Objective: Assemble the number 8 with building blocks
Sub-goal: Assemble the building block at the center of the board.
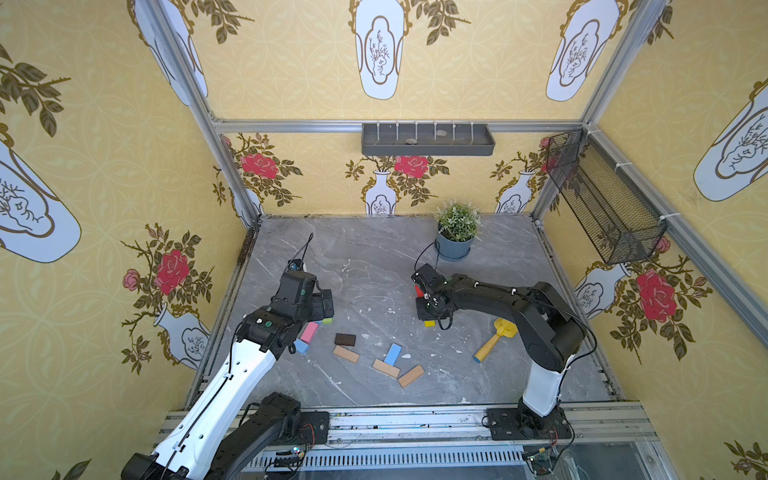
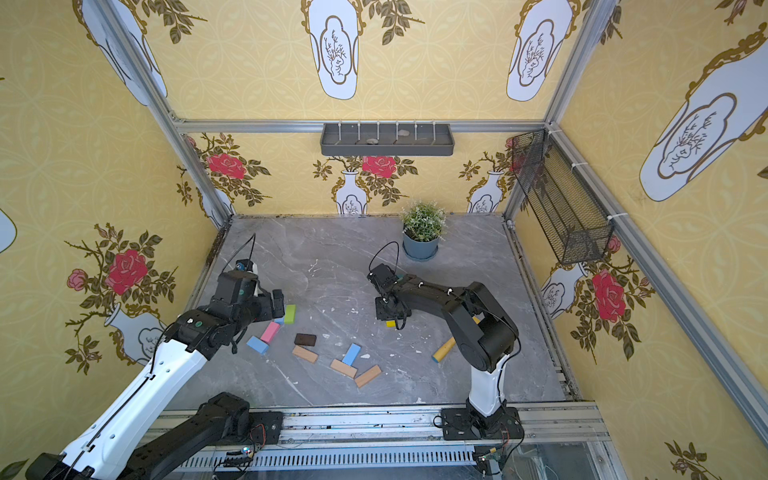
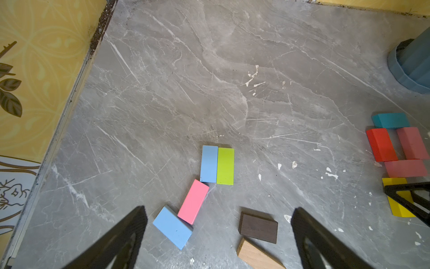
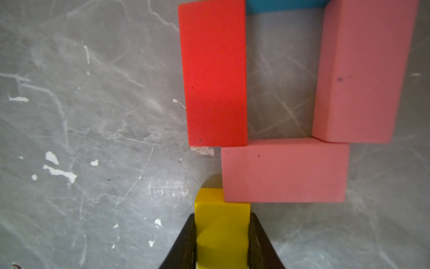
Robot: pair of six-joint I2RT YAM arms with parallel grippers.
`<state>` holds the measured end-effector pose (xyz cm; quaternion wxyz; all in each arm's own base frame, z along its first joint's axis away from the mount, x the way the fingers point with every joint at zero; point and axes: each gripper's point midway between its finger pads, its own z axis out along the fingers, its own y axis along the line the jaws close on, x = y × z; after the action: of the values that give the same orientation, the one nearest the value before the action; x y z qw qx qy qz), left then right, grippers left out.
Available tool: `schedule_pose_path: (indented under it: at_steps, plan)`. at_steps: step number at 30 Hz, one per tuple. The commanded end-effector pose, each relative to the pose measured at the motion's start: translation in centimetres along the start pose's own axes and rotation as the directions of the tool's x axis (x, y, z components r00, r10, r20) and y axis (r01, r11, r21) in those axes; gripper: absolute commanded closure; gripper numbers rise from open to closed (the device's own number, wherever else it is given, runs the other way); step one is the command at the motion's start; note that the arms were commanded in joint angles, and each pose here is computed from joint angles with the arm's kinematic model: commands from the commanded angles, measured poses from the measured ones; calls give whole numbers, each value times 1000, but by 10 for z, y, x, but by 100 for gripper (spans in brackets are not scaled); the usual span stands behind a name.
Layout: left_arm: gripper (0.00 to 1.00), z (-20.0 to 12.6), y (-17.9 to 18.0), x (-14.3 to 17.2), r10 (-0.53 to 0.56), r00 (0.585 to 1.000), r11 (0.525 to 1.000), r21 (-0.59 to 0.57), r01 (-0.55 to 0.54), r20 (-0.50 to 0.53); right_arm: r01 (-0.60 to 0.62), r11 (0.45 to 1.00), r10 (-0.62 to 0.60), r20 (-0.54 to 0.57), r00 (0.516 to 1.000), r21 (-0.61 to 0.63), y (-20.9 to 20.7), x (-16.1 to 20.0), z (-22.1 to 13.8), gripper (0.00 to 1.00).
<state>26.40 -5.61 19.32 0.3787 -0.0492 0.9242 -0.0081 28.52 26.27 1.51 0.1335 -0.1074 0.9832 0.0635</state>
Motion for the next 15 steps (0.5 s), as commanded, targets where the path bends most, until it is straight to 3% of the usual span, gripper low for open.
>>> schedule_pose_path:
  at_steps: [1, 15]
  plan:
    - [0, 1, -1, 0, 1, 1000, 1000, 4, -1, 3, -8, 999, 10, -32, 999, 43, -10, 10, 5, 62]
    - [0, 1, 0, 0, 0, 1000, 1000, 4, 0, 5, -18, 999, 19, -20, 1000, 33, -10, 11, -9, 48]
